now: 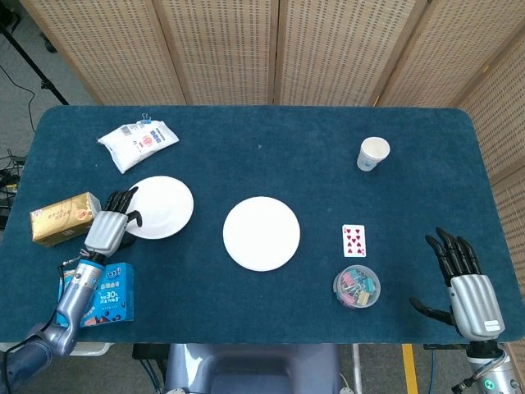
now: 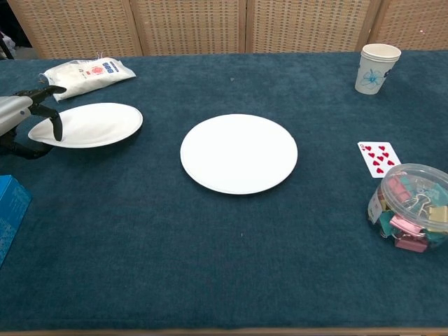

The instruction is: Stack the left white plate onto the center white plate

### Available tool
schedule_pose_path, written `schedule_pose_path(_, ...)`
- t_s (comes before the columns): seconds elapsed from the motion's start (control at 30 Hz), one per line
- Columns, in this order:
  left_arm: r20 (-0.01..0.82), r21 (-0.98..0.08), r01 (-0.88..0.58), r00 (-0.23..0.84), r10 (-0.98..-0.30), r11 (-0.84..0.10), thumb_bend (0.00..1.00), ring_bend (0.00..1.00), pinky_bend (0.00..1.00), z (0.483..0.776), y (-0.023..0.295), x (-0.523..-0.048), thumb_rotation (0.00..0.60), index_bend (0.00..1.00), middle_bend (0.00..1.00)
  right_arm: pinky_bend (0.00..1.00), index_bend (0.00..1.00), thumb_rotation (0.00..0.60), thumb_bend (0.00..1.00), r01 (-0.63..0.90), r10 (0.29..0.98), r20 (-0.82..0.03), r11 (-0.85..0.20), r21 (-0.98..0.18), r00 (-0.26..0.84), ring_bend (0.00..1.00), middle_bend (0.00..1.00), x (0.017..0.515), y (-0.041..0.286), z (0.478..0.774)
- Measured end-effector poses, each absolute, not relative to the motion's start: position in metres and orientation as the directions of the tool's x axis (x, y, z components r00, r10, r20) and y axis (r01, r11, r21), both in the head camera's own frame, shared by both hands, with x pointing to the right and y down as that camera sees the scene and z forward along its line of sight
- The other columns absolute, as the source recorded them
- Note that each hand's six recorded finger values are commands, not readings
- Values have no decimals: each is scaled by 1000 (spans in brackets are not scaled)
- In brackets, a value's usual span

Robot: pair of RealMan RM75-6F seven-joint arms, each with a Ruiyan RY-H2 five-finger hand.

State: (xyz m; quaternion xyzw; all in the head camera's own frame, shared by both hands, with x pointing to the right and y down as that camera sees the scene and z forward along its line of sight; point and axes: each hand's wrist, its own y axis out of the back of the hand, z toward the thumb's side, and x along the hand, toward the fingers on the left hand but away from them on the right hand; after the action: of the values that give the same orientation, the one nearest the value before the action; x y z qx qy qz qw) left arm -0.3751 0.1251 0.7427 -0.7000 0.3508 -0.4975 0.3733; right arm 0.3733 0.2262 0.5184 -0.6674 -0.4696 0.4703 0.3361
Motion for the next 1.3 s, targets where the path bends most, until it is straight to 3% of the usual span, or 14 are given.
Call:
schedule_pose_path(0.33,313,-870,-282,322,-894,-406,527,0,0,705,98,-333,600,831,0,0,0,600,0,321,941,-316,-337,-885,118,0,0,374,226,518)
schedule_pose_path(0.93,156,-892,-327,427,-891,-313,526,0,0,642,52,-217,600,908,0,0,0,600,0,344,945,-313,-327,-880,97,0,0,384,223,514)
schedule_pose_path(1.3,82,-850,-424,478,-874,-312,525,0,0,626,62,-145,600,925,0,0,0,600,0,349,941,-327,-336,-875,86,0,0,389,219,518)
